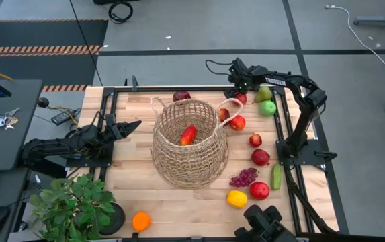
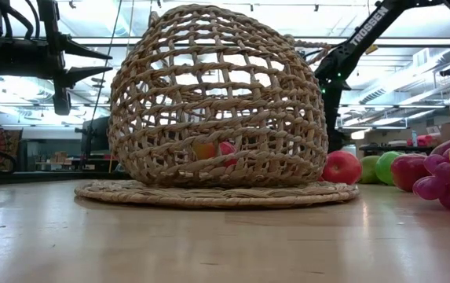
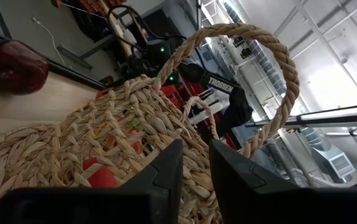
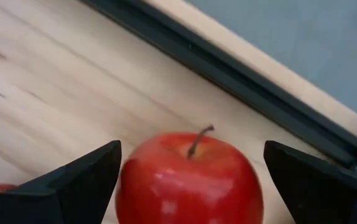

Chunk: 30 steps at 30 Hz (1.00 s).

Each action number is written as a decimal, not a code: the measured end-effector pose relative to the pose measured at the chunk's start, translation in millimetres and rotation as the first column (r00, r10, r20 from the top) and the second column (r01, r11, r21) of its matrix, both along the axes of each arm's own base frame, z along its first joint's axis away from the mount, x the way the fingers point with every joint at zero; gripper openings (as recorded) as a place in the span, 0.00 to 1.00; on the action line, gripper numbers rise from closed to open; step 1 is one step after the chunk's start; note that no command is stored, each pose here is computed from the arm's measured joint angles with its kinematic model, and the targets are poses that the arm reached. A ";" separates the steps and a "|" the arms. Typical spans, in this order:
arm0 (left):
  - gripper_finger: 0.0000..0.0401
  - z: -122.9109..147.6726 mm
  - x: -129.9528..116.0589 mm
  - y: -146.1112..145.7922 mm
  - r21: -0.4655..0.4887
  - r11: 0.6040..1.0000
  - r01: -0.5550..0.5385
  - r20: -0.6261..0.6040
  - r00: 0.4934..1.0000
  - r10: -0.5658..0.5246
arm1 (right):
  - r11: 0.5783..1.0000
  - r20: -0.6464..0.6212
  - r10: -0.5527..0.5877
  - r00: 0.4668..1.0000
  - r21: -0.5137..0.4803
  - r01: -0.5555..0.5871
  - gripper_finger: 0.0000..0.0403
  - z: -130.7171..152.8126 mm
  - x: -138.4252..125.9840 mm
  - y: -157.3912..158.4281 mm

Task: Build produce basket
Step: Put the red apple into the basket

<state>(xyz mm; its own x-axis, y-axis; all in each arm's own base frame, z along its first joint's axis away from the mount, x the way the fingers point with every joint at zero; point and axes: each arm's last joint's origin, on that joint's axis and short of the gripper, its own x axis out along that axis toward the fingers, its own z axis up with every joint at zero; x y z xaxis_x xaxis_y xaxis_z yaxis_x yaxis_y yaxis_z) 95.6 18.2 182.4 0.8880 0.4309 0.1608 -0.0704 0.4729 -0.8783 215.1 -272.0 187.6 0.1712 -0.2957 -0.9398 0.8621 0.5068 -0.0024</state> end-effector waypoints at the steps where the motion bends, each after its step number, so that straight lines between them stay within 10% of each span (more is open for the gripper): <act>1: 0.21 0.1 0.0 0.0 0.000 1.000 0.000 0.000 1.000 0.000 | 1.000 -0.002 0.001 1.000 0.003 -0.001 0.99 -0.1 0.0 0.4; 30: 0.22 0.0 0.0 0.0 0.000 1.000 0.000 0.000 1.000 0.000 | 0.992 0.021 -0.057 0.998 0.118 0.054 0.80 -1.4 -4.0 6.8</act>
<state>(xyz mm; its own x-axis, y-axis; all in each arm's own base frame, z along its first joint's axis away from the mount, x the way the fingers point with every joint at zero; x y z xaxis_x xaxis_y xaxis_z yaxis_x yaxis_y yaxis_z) 95.6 18.2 182.4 0.8880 0.4309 0.1608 -0.0704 0.4729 -0.8783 211.1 -265.2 186.2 0.1807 -0.1934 -0.9643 0.8879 0.4538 0.0754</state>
